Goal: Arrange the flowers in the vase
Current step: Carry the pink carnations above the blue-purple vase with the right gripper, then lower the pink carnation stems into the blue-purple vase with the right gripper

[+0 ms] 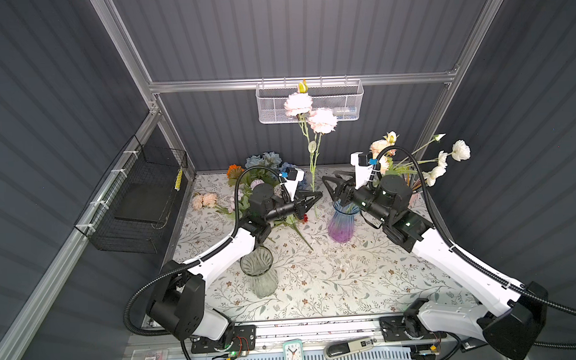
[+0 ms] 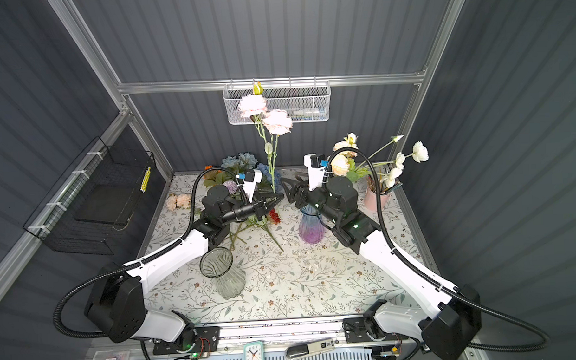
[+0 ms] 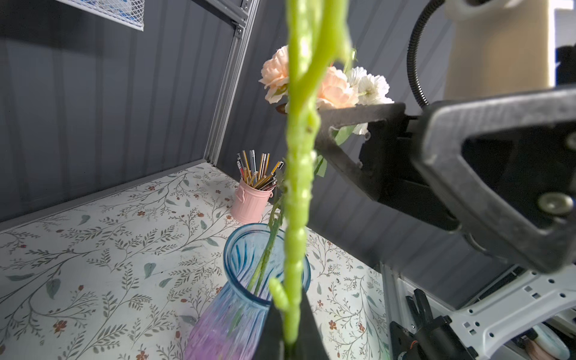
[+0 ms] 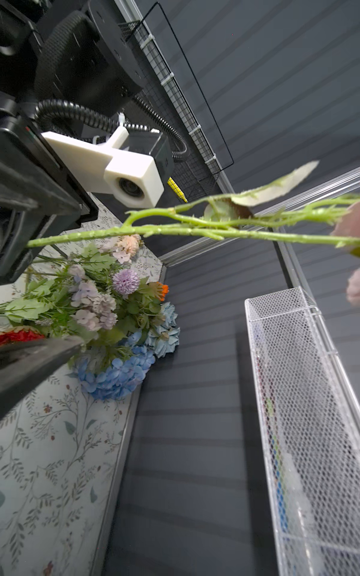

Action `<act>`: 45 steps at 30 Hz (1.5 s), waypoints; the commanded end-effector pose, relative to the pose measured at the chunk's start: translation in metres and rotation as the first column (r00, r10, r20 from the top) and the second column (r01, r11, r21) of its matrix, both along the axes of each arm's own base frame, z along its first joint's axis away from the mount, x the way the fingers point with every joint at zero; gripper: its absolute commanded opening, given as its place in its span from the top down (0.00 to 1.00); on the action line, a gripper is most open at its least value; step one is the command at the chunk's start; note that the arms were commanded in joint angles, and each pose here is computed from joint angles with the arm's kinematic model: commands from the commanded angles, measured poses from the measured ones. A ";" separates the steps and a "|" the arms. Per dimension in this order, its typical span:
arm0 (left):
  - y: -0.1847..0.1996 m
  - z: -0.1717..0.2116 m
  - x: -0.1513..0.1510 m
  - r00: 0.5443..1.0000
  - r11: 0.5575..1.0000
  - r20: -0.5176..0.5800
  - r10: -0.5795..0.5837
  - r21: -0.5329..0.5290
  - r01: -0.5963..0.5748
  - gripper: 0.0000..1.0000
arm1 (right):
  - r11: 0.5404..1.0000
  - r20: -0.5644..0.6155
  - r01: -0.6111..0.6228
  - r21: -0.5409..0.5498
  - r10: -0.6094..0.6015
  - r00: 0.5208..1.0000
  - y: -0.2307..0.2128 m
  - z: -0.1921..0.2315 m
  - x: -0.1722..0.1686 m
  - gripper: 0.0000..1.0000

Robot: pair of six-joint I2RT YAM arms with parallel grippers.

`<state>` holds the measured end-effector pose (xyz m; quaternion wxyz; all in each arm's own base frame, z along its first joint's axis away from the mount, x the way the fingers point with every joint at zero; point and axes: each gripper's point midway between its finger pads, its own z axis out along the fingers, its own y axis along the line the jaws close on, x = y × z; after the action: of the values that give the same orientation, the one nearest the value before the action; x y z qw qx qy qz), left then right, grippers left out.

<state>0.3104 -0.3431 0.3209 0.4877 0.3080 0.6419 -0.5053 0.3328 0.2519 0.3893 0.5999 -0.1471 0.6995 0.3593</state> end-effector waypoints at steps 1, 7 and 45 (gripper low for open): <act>-0.002 0.005 -0.002 0.995 0.996 0.091 0.031 0.076 -0.038 1.00 | 0.993 -0.058 -0.120 -0.002 0.120 0.991 0.006 0.005 -0.013 0.37; -0.011 -0.002 -0.007 0.994 0.991 0.107 0.020 0.127 -0.034 1.00 | 0.976 -0.069 -0.217 -0.014 0.216 0.974 0.014 0.008 -0.019 0.38; 0.002 -0.005 0.018 0.976 0.968 0.093 0.199 0.138 -0.210 0.00 | 0.981 0.133 0.141 -0.133 -0.124 0.983 -0.063 0.051 -0.014 1.00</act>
<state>0.3130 -0.3568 0.2980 0.5094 0.3368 0.6858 -0.3960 0.3231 0.2064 0.4059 0.6028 -0.1633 0.7202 0.3021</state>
